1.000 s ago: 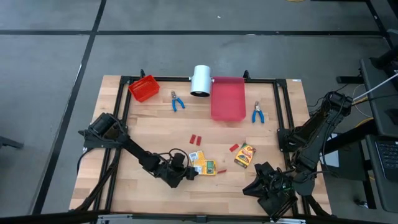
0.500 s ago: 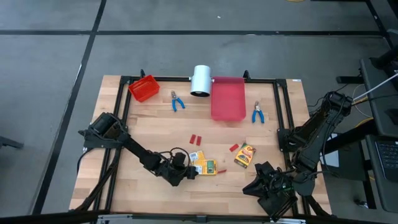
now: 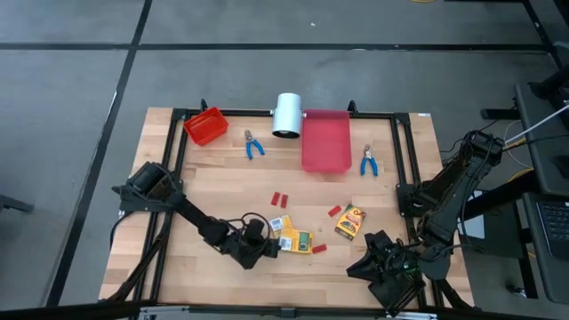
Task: Pick & Place School Supplies
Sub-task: Put the yellow crayon box into the red bin
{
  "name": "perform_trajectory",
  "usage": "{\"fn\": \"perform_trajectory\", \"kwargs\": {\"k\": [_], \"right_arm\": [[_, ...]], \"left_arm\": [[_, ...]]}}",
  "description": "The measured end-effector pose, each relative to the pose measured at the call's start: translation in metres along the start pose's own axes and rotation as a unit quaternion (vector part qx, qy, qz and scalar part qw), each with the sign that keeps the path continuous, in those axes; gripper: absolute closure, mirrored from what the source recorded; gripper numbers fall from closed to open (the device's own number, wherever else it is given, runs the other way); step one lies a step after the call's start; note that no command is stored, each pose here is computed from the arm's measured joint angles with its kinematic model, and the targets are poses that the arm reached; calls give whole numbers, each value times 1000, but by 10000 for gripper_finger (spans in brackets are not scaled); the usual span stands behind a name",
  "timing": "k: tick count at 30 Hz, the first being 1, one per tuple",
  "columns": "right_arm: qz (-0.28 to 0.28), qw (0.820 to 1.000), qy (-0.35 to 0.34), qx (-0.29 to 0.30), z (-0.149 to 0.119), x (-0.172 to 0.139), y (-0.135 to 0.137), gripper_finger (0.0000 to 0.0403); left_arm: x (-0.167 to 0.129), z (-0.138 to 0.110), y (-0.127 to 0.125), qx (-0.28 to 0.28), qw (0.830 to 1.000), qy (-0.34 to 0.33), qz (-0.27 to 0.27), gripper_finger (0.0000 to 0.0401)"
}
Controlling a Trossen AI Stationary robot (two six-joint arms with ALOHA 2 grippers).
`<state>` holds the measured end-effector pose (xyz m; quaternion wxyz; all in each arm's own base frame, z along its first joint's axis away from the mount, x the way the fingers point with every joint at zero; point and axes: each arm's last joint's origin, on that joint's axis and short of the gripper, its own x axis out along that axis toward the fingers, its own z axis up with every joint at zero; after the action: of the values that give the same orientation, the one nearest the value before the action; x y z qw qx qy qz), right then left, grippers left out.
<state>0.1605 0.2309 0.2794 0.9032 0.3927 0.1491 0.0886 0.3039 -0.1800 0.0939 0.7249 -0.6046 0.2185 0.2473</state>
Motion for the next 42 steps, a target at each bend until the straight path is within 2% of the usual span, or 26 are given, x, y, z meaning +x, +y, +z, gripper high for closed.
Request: {"fn": "perform_trajectory", "kwargs": {"k": [5,13,22,27,32,38,42], "right_arm": [[0,1000,0,-5,0,0,0,351],[2,1000,-1,-10,0,0,1,351],[1,1000,-4,-20,1,0,1,351],[-2,1000,-10,-22,1,0,0,351],[-1,1000,-13,-20,1,0,1,351],[-2,1000,-14,-20,2,0,1,351],[-5,1000,-19,-20,2,0,1,351]], "left_arm": [[-5,-6,2,-17,999,-37,-18,399],[-12,-17,4,-73,992,-81,-57,400],[-26,-28,7,-131,969,-169,-128,400],[-31,-25,4,-96,967,-196,-133,400],[-38,-15,-14,-69,965,-210,-140,400],[-56,14,-40,-33,959,-249,-129,400],[-71,40,-48,-2,966,-244,-81,400]]}}
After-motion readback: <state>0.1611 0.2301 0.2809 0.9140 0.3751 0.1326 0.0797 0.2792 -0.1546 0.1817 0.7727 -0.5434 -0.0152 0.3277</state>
